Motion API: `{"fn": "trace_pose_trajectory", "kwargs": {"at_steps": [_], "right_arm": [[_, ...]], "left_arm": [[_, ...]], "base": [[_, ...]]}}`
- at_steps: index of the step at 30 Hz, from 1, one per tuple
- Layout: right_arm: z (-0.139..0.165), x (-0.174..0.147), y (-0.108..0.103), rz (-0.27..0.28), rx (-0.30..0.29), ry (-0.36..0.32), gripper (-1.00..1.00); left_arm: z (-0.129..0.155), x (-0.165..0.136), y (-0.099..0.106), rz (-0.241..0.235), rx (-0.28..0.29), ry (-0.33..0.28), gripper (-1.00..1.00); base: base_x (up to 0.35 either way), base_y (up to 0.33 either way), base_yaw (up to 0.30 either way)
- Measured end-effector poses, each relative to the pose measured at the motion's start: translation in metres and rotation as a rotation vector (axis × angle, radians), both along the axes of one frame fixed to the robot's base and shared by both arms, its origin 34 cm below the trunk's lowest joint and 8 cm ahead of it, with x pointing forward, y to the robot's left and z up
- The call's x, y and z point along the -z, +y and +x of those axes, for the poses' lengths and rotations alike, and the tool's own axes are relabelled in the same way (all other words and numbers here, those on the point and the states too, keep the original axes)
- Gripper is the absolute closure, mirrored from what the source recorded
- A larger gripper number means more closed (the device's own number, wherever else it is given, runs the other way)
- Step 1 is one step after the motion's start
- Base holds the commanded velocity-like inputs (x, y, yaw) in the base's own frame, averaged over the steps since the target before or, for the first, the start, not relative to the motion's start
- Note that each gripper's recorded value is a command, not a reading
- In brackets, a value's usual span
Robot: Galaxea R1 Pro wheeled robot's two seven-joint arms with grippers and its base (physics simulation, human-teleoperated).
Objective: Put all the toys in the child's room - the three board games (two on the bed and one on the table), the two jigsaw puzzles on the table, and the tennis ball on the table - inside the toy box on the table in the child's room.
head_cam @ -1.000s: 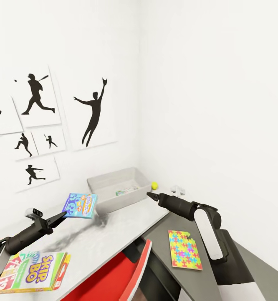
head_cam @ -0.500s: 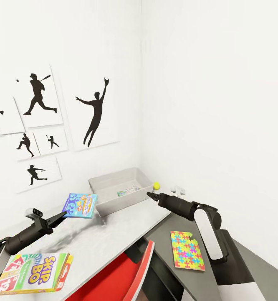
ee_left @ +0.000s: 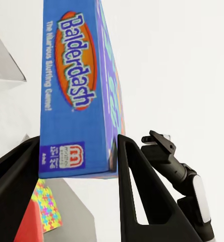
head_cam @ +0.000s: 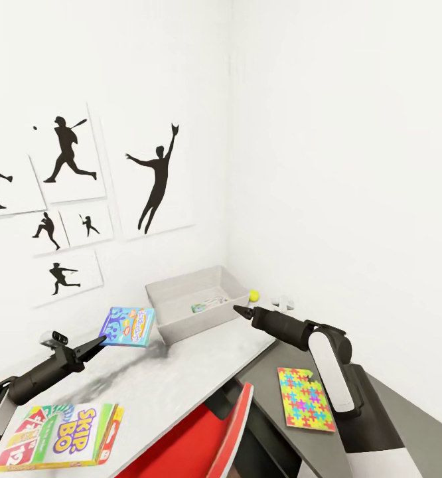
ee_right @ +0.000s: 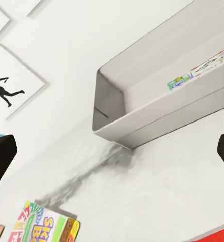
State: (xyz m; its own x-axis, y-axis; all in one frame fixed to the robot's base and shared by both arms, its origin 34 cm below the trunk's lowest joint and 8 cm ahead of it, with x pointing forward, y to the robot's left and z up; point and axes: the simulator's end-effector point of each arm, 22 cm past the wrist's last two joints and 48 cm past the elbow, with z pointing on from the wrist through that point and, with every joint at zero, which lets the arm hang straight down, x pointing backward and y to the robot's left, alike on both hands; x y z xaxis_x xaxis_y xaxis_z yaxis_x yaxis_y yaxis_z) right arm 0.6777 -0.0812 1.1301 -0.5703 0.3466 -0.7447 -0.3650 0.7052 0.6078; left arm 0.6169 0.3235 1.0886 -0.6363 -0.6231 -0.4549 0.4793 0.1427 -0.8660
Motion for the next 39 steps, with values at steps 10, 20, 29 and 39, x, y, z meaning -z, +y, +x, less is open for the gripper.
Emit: {"fn": "trace_pose_trajectory", "kwargs": {"at_steps": [10, 20, 29, 39], "right_arm": [[0.0, 0.0, 0.0002, 0.001, 0.0, 0.0, -1.0], [0.0004, 0.0005, -0.0002, -0.002, 0.002, 0.001, -1.0], [0.0002, 0.0002, -0.0001, -0.001, 0.0, 0.0, -1.0], [0.0, -0.0003, -0.0003, 0.001, -0.001, -0.001, -1.0]], "left_arm": [[0.0, 0.0002, -0.0004, 0.0, 0.001, 0.0, 1.0], [0.0, 0.0005, -0.0003, 0.0, 0.0, 0.001, 1.0], [0.0002, 0.0003, -0.0004, 0.0, 0.001, 0.0, 1.0], [-0.0001, 0.0003, -0.0005, 0.0, 0.001, 0.001, 1.0]], "base": [[0.052, 0.013, 0.0], [0.065, 0.0, 0.138], [0.001, 0.0, 0.151], [0.026, 0.0, 0.004]]}}
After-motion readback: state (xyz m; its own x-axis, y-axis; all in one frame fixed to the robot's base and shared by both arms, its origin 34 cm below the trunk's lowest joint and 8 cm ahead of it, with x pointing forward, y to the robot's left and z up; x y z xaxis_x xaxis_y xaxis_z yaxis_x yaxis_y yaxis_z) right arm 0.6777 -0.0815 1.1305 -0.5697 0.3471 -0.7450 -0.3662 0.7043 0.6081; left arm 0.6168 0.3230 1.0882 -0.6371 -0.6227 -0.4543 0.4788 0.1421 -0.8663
